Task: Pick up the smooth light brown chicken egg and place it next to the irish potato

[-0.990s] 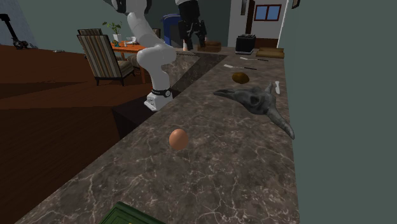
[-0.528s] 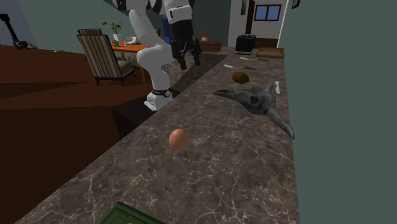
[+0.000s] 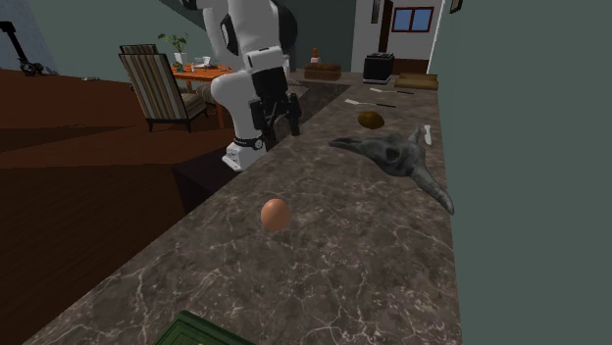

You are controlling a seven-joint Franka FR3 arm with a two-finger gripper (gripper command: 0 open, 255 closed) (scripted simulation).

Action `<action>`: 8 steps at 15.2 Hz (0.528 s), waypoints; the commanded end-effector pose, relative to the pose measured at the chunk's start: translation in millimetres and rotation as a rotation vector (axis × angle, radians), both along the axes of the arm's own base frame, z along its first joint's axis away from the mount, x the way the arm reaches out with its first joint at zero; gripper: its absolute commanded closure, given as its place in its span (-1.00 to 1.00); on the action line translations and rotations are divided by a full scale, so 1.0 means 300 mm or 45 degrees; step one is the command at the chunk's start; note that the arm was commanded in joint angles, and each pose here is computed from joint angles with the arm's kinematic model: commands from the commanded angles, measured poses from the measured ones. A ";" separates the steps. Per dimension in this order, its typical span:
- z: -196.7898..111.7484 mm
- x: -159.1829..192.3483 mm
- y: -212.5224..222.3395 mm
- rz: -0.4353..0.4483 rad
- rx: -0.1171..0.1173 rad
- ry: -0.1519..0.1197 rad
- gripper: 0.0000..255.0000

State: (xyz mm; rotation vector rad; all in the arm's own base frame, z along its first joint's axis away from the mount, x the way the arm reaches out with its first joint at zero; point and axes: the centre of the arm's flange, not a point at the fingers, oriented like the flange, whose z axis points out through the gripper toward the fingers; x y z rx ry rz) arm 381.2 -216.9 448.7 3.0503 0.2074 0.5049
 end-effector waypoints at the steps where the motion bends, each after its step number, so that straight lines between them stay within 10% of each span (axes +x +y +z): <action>1: -0.062 0.012 -0.070 0.002 -0.010 -0.009 -1.00; 8: -0.259 0.093 -0.286 0.010 -0.030 -0.039 -1.00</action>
